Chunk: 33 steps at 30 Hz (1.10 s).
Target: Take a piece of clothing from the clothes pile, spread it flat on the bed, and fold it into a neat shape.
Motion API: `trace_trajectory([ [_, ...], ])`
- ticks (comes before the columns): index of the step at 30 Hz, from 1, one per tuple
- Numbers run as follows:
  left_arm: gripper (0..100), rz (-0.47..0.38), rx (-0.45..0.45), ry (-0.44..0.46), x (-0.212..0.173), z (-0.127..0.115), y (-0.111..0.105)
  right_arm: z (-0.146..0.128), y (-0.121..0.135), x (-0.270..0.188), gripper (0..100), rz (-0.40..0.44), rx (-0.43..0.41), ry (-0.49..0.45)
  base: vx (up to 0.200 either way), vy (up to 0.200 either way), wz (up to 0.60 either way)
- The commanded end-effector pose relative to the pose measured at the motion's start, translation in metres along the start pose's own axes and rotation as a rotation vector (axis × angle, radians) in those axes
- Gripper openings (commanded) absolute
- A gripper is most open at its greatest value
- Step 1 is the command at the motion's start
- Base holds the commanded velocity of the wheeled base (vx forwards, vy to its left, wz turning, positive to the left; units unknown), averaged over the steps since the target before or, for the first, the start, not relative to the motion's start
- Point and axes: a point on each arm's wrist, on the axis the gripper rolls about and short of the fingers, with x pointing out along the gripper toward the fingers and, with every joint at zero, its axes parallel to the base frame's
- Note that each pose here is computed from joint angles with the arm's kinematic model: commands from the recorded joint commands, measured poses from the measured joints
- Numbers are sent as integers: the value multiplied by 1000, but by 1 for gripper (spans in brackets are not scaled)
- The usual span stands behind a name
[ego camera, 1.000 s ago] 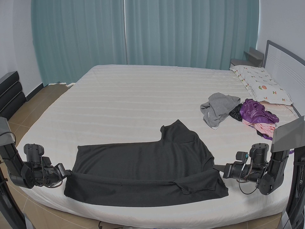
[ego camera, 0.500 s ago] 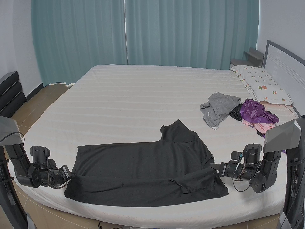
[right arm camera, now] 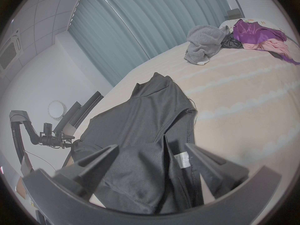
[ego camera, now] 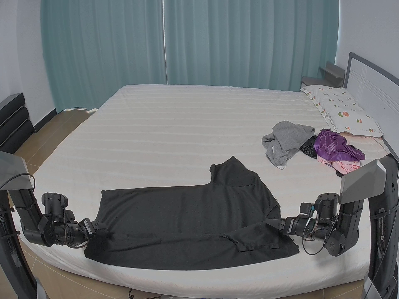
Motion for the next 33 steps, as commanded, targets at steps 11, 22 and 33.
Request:
trace_trajectory([
  [11, 100, -16, -44, -50, -15, 6, -4, -4, 11, -26, 100, -17, 150, -6, 0, 0, 0],
  [22, 100, -18, -136, -87, -19, 15, 1, -4, 12, -36, 100, -31, 202, -2, 0, 109, 0],
  [33, 100, -21, -133, -85, -20, 14, -1, -2, 14, -37, 100, -28, 199, -12, 0, 55, 0],
])
